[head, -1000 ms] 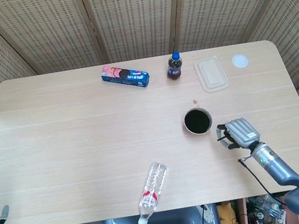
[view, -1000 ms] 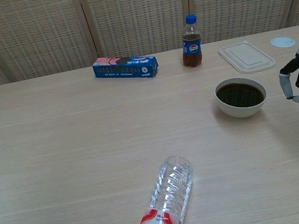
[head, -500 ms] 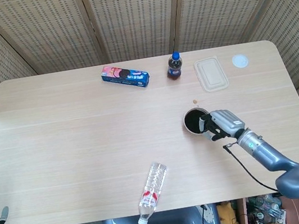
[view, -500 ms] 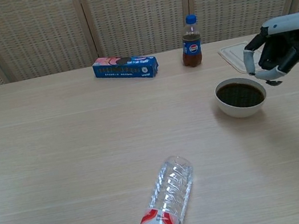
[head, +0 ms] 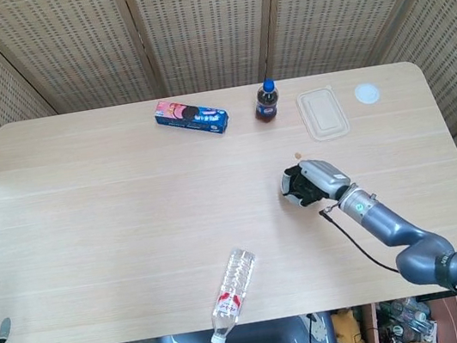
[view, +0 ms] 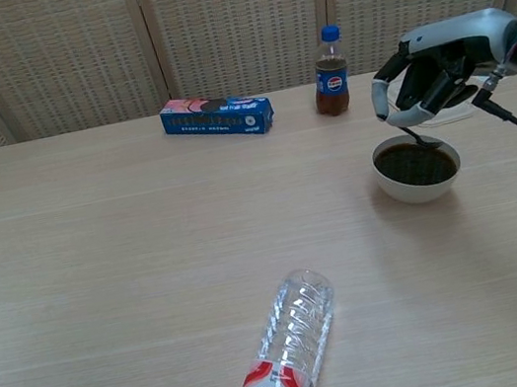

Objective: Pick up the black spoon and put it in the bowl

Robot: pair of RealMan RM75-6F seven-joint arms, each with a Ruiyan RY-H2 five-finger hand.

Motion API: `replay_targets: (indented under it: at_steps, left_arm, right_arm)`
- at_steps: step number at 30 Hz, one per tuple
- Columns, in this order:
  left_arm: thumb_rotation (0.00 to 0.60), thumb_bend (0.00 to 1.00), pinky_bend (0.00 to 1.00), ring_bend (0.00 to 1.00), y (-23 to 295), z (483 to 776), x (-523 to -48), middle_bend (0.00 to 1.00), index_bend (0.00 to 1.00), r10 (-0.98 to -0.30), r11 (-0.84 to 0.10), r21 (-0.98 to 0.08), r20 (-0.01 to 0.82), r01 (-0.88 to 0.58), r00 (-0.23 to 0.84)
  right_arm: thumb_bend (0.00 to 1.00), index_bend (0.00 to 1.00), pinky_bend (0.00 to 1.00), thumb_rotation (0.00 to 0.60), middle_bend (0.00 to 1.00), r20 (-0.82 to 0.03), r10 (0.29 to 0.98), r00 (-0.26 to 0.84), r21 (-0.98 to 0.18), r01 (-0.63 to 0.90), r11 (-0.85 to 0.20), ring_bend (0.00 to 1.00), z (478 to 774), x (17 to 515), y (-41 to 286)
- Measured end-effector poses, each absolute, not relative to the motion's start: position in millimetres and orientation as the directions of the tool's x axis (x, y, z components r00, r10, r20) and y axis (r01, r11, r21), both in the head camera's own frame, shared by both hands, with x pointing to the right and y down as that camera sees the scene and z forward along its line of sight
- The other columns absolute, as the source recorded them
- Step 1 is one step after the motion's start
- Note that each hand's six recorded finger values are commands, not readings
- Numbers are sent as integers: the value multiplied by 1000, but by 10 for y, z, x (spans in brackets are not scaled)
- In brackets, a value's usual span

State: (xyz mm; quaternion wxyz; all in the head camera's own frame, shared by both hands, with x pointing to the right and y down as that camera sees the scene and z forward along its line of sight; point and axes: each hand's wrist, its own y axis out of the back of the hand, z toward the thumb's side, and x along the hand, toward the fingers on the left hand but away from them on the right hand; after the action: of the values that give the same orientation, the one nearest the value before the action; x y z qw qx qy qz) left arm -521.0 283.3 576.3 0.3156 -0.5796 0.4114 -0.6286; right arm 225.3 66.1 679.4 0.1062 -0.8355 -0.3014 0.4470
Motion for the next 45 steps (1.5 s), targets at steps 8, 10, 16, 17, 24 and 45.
replay_targets:
  at_steps: [8, 10, 16, 17, 24, 45]
  left_arm:
    - [600, 364, 0, 0, 2851, 5755, -5239, 0, 0, -873, -462, -883, 469, -80, -137]
    - [600, 364, 0, 0, 2851, 5755, -5236, 0, 0, -872, -463, -883, 469, -80, -136]
    - [600, 365, 0, 0, 2849, 5753, -5227, 0, 0, -872, -464, -882, 471, -80, -135]
    - [600, 364, 0, 0, 2852, 5754, -5227, 0, 0, -871, -465, -882, 472, -80, -136]
    - [600, 365, 0, 0, 2853, 5749, -5226, 0, 0, -870, -467, -881, 474, -77, -137]
    - [600, 364, 0, 0, 2881, 5747, -5220, 0, 0, -865, -474, -877, 480, -71, -148]
  right_arm:
    - [908, 756, 1000, 600, 951, -700, 594, 396, -430, 431, -794, 996, 6973, 2182, 593]
    - [909, 756, 1000, 600, 951, -704, 592, 392, -427, 433, -794, 996, 7021, 2159, 588]
    - [908, 759, 1000, 600, 951, -718, 585, 377, -420, 436, -796, 996, 7158, 2126, 590]
    - [908, 759, 1000, 600, 951, -720, 584, 374, -420, 436, -796, 996, 7182, 2124, 593]
    - [908, 759, 1000, 600, 951, -745, 568, 350, -416, 423, -805, 996, 7369, 2130, 639]
    - [909, 759, 1000, 600, 951, -776, 568, 274, -462, 367, -808, 996, 7569, 2360, 515]
